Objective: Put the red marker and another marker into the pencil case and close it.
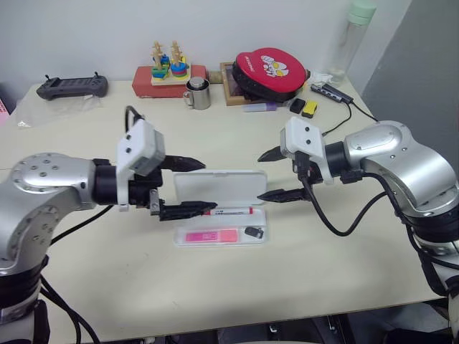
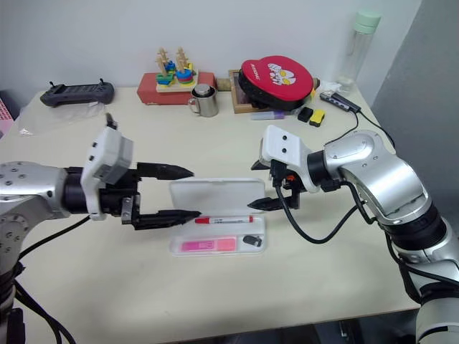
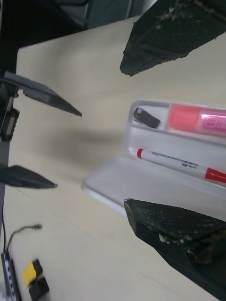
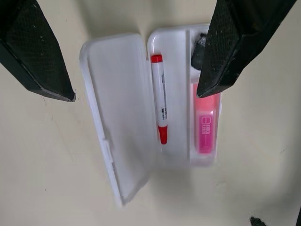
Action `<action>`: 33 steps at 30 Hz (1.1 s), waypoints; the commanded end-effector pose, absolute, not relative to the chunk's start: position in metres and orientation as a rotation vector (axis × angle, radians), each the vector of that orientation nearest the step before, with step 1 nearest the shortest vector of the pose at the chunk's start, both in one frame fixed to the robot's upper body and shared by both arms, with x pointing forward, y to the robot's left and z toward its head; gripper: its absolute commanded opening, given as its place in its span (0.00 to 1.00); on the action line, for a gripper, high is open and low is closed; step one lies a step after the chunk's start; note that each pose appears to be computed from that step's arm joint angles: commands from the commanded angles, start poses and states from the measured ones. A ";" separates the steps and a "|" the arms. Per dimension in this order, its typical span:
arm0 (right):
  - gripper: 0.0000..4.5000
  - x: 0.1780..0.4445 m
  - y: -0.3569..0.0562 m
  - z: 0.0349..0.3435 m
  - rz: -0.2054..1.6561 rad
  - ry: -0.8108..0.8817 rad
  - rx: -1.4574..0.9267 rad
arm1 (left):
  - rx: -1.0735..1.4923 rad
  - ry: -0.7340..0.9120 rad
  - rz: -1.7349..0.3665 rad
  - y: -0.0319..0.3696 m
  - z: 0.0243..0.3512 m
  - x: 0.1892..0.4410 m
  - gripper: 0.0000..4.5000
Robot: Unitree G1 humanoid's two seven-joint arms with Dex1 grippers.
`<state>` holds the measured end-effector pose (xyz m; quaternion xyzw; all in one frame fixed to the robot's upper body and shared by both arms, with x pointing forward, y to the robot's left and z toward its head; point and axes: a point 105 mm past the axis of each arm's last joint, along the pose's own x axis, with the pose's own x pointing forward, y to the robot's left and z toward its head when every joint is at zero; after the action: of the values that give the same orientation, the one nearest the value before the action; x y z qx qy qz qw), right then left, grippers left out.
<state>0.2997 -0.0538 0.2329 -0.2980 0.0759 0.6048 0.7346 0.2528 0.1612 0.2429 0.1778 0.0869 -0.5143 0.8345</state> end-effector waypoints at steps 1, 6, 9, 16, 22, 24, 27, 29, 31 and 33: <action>0.96 0.309 -0.054 0.255 1.266 0.082 -0.638 | 0.396 0.180 -0.895 0.193 0.246 0.262 0.99; 0.96 0.322 -0.050 0.259 1.216 0.062 -0.601 | 0.306 0.206 -0.693 0.232 0.232 0.265 0.99; 0.96 0.327 -0.048 0.259 1.204 0.054 -0.600 | 0.304 0.234 -0.678 0.239 0.224 0.259 0.99; 0.70 0.348 -0.033 0.251 1.182 0.053 -0.572 | 0.297 0.277 -0.635 0.257 0.216 0.251 1.00; 0.37 0.369 -0.028 0.242 1.151 0.074 -0.552 | 0.286 0.276 -0.637 0.255 0.211 0.252 1.00; 0.27 0.372 -0.026 0.234 1.157 0.091 -0.560 | 0.288 0.282 -0.636 0.255 0.209 0.251 1.00; 0.11 0.372 -0.024 0.225 1.179 0.113 -0.571 | 0.288 0.284 -0.638 0.254 0.208 0.250 1.00; 0.00 0.370 -0.024 0.219 1.199 0.133 -0.592 | 0.284 0.287 -0.645 0.253 0.209 0.249 1.00; 0.00 0.367 -0.023 0.216 1.219 0.141 -0.598 | 0.280 0.289 -0.652 0.253 0.209 0.248 1.00; 0.00 0.363 -0.023 0.212 1.251 0.159 -0.608 | 0.280 0.302 -0.669 0.251 0.206 0.246 1.00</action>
<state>0.3701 -0.0255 0.2042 -0.2682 0.0889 0.5584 0.7800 0.2499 0.2539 0.1981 0.1218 0.1587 -0.3166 0.9272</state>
